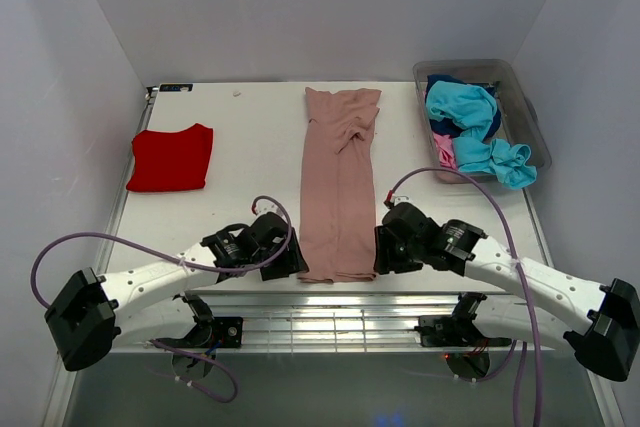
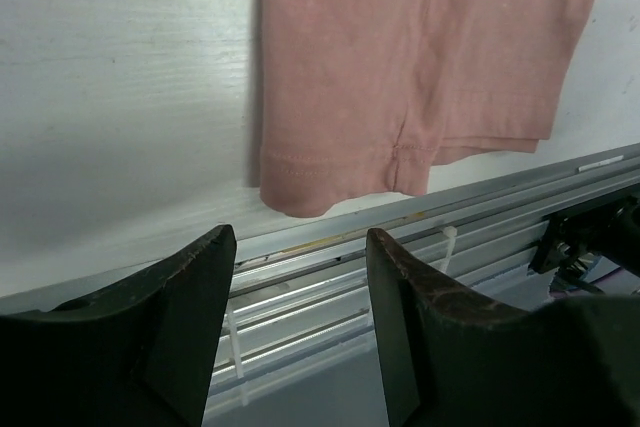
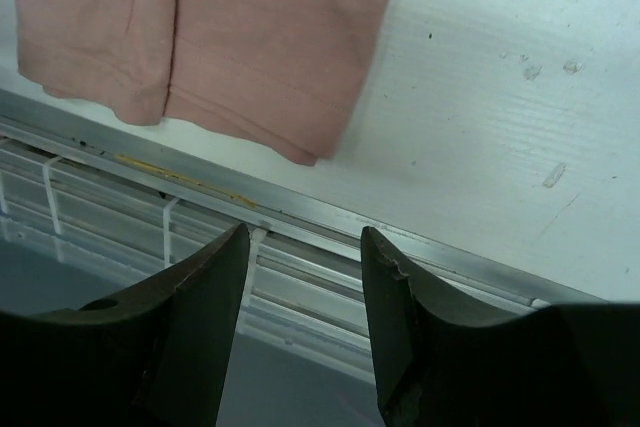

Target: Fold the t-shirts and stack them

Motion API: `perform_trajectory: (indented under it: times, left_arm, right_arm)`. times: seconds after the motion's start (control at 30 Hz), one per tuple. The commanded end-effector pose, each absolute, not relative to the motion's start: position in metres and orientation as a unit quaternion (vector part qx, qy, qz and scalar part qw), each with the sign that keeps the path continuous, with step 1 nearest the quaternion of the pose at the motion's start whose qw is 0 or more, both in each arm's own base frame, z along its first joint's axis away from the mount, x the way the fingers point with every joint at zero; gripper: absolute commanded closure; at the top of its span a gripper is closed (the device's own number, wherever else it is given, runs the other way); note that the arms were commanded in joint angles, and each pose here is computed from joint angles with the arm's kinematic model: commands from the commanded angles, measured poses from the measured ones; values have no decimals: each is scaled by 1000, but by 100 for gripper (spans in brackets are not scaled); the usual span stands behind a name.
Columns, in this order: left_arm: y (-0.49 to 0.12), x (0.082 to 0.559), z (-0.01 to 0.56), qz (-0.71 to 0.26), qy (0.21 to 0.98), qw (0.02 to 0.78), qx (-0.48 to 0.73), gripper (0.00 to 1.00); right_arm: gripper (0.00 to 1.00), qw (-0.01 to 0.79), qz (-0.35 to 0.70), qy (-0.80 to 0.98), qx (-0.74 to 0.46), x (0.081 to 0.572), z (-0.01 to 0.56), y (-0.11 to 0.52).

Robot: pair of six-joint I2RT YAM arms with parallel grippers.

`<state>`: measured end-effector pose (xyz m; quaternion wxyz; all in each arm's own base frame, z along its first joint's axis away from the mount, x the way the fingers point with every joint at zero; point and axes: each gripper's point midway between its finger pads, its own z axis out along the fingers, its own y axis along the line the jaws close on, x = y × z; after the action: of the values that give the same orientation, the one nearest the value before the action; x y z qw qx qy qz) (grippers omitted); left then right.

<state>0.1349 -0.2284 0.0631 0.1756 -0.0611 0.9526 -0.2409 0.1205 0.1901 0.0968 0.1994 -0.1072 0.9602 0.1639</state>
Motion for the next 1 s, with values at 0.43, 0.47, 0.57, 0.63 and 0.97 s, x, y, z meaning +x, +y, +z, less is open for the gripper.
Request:
perform_trajectory:
  times: [0.43, 0.47, 0.57, 0.63, 0.97]
  left_arm:
    - [-244, 135, 40, -278, 942, 175, -74, 32]
    - [-246, 136, 40, -279, 941, 177, -72, 32]
    - [-246, 137, 38, -275, 943, 175, -72, 32]
    - [-246, 137, 35, -273, 944, 173, -71, 31]
    - [-248, 126, 19, -267, 951, 141, -60, 32]
  right_arm:
    - [45, 181, 176, 964, -82, 116, 49, 210]
    - [45, 182, 173, 964, -83, 117, 49, 210]
    - [45, 182, 164, 966, -87, 119, 45, 210]
    - [45, 177, 166, 966, -91, 118, 39, 212]
    - [46, 157, 168, 969, -95, 112, 18, 213]
